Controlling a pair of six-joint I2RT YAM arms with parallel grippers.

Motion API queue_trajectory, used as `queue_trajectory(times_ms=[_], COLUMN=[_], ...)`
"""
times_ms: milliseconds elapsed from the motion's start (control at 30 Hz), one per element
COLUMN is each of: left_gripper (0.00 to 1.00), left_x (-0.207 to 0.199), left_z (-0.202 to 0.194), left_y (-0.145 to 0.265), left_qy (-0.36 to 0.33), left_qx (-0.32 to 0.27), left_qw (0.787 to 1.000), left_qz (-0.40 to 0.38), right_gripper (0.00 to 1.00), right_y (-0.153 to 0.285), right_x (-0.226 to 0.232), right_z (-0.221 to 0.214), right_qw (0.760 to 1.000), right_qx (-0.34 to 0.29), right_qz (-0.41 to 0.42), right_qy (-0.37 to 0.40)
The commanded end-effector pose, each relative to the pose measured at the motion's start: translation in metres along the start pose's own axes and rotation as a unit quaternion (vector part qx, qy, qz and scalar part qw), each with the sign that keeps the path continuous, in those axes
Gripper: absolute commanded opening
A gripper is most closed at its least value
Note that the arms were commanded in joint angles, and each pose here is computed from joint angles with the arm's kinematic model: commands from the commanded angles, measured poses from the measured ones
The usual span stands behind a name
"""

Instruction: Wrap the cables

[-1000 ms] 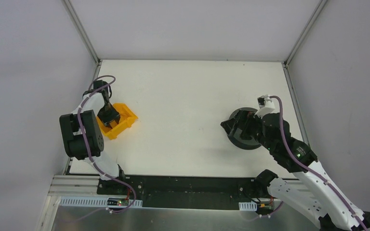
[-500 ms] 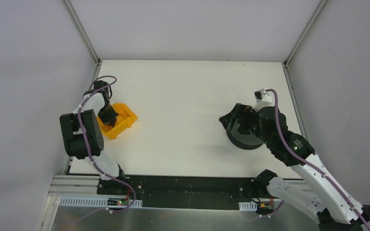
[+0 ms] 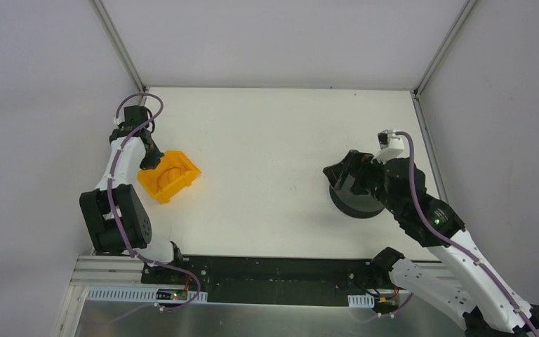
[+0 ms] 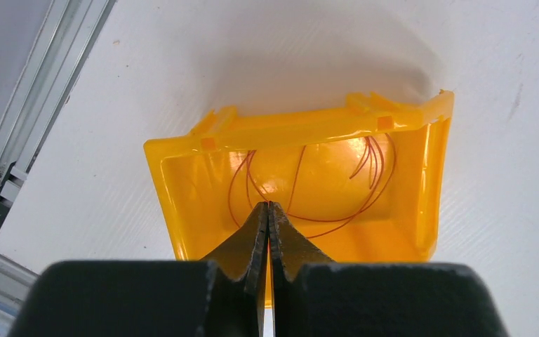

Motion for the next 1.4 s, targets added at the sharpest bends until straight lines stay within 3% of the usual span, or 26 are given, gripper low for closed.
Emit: queue_trajectory(times_ms=[0,33,133,167,367,633,1033,1167,1367], left_gripper=[0.0,0.0,0.24,0.28,0.38,0.46,0.48,0.43,0.0], left_x=[-0.009,-0.01,-0.006,-0.005,-0.013,0.0,0.004,0.005,0.007], left_z=[0.01,0.004,-0.022,-0.029,-0.03,-0.05,-0.089,-0.097,-0.079], left_y=[0.021,0.016,0.001,-0.002,0.001,-0.005,-0.054,-0.066,-0.06], left_qy=[0.007,0.015,0.046,0.057,0.074,0.087,0.106,0.102,0.089], left_qx=[-0.015,-0.001,0.044,0.051,0.06,0.081,0.149,0.166,0.131], left_qw=[0.999,0.999,0.998,0.997,0.995,0.993,0.982,0.979,0.985], left_qz=[-0.036,-0.034,-0.016,-0.014,-0.035,-0.003,0.051,0.066,0.065], right_gripper=[0.99,0.99,0.99,0.99,0.99,0.99,0.99,0.99,0.99], right_y=[-0.006,-0.007,-0.011,-0.012,-0.015,-0.011,-0.013,-0.01,-0.005], right_x=[0.002,0.002,0.004,0.004,-0.011,-0.021,-0.035,-0.032,-0.031], right_z=[0.012,0.011,0.009,0.01,0.006,-0.005,-0.008,-0.008,-0.003], right_qw=[1.0,1.0,1.0,1.0,0.999,0.998,0.994,0.995,0.995], right_qx=[-0.019,-0.018,-0.015,-0.014,0.001,-0.007,-0.016,-0.021,-0.034], right_qz=[-0.001,0.001,0.003,0.002,-0.044,-0.053,-0.083,-0.071,-0.067], right_qy=[0.011,0.011,0.01,0.01,0.025,0.038,0.063,0.062,0.061])
Point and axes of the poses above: each gripper's point midway between its finger pads, its own y axis back along the fingers, its own x axis along the line the jaws close on, z = x × y, the point moved 2 cm from there along y, back along the fingers, and after that the axes turned 11 degrees about y, right-handed, at the moved point
